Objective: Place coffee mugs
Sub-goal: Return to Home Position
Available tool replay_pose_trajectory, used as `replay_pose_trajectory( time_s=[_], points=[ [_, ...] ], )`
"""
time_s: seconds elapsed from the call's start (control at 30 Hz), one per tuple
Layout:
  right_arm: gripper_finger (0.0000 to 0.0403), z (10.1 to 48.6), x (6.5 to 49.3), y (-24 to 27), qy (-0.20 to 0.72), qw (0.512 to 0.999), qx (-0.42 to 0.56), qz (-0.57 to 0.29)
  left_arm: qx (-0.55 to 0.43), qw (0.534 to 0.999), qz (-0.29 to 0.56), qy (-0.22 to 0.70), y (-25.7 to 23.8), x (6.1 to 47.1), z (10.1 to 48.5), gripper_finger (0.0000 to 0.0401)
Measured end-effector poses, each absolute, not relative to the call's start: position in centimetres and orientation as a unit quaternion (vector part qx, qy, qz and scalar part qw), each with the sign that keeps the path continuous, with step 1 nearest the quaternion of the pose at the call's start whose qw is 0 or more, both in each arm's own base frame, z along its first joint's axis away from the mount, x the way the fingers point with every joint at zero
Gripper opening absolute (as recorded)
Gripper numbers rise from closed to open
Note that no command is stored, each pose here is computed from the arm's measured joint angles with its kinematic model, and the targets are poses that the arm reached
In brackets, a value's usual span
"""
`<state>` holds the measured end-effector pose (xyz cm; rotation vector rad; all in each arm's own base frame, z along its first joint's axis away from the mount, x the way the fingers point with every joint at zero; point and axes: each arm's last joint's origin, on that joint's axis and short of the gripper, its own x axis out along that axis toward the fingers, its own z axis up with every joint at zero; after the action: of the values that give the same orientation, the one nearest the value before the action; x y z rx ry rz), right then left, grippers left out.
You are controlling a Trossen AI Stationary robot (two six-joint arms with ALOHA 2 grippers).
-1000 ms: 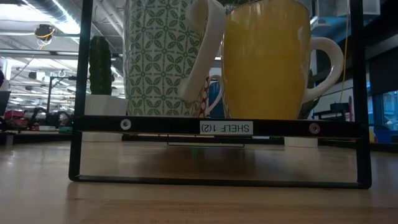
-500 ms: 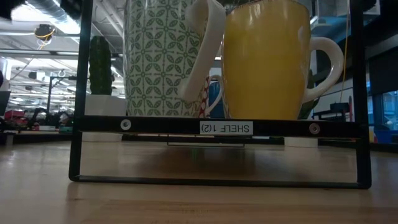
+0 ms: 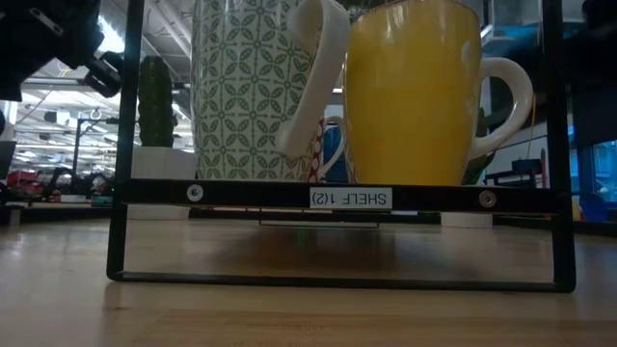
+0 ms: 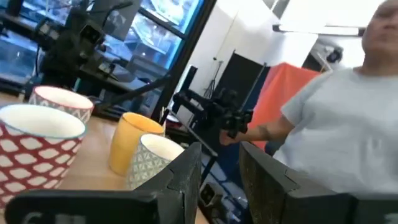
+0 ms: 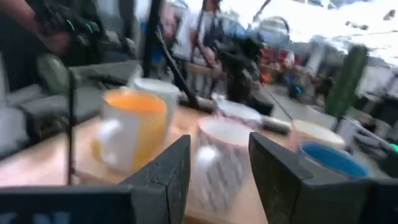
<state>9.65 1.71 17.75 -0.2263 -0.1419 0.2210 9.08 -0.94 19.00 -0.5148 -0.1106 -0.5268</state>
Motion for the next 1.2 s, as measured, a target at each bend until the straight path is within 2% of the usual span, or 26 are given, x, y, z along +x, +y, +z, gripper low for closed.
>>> replay_pose_trajectory(
  time_s=[0.07,0.33,0.4,0.6,1.2],
  points=[
    [0.0150,17.2,9.7,1.6,-0.046,0.987,-0.125,0.094,-0.239,0.934,-0.259,-0.048,-1.0,9.1,18.8,0.0102],
    [0.0150,17.2,9.7,1.6,-0.043,0.986,-0.133,0.087,-0.202,0.952,-0.230,-0.024,-0.9,9.3,18.0,0.0102],
    [0.0150,17.2,9.7,1.6,-0.043,0.987,-0.132,0.087,-0.201,0.957,-0.210,0.000,-0.8,9.4,17.4,0.0102],
    [0.0150,17.1,9.7,1.6,-0.042,0.987,-0.132,0.087,-0.207,0.966,-0.153,-0.014,-0.5,9.6,17.5,0.0102],
    [0.0150,16.6,9.7,1.6,-0.016,0.987,-0.134,0.089,-0.204,0.966,-0.160,-0.006,-0.5,9.6,17.3,0.0102]
  ],
)
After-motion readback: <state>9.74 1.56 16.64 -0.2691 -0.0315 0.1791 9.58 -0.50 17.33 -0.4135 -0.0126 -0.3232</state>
